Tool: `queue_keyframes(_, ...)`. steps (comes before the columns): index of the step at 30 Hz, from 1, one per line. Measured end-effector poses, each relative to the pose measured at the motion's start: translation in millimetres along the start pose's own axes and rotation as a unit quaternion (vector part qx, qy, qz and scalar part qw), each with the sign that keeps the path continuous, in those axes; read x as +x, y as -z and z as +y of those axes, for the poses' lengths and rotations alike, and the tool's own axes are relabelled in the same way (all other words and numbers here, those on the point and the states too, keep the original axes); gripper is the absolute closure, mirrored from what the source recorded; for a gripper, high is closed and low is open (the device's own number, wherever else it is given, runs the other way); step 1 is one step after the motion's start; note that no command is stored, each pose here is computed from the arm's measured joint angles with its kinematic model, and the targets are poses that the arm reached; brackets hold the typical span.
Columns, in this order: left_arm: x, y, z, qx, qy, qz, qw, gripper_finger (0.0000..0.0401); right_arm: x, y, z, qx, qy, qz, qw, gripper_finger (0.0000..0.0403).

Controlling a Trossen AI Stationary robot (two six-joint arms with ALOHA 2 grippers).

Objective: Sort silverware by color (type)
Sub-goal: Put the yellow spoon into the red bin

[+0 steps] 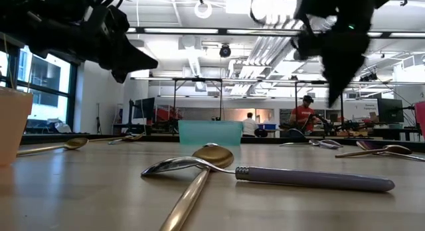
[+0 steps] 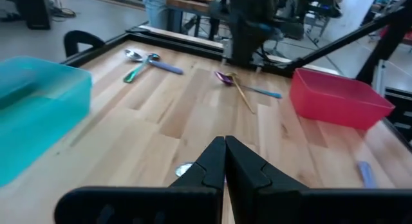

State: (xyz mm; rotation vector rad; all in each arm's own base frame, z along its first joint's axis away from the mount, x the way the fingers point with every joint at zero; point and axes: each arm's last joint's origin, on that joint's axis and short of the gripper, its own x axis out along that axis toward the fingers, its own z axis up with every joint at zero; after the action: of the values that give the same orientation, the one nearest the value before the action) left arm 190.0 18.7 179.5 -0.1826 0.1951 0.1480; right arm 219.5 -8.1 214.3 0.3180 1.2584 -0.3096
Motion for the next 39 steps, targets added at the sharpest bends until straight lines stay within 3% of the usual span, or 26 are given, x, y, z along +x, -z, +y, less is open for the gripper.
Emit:
queue_keyframes(6,0.1,-1.3,8.7,0.016,-0.02,-0.003,1.0,0.0401,23.7,16.1,5.5,-0.073,-0.006,0.09,0.993,0.0278)
queue_keyframes(13,-0.2,-0.7,16.1,0.002,-0.018,0.007,1.0,0.0401,53.5,13.9,10.0,-0.127,0.008,0.144,0.981,0.0277)
queue_keyframes(25,-0.4,3.1,16.9,-0.003,-0.022,0.026,0.999,0.0401,88.1,13.7,11.0,-0.173,0.022,0.206,0.963,0.0332)
queue_keyframes(31,-0.4,3.2,17.0,-0.005,-0.022,0.027,0.999,0.0401,88.4,12.7,8.6,-0.161,0.022,0.209,0.964,0.0392)
queue_keyframes(39,-0.4,3.4,17.0,-0.012,-0.022,0.028,0.999,0.0401,71.0,1.0,14.0,-0.121,0.001,0.189,0.975,0.0401)
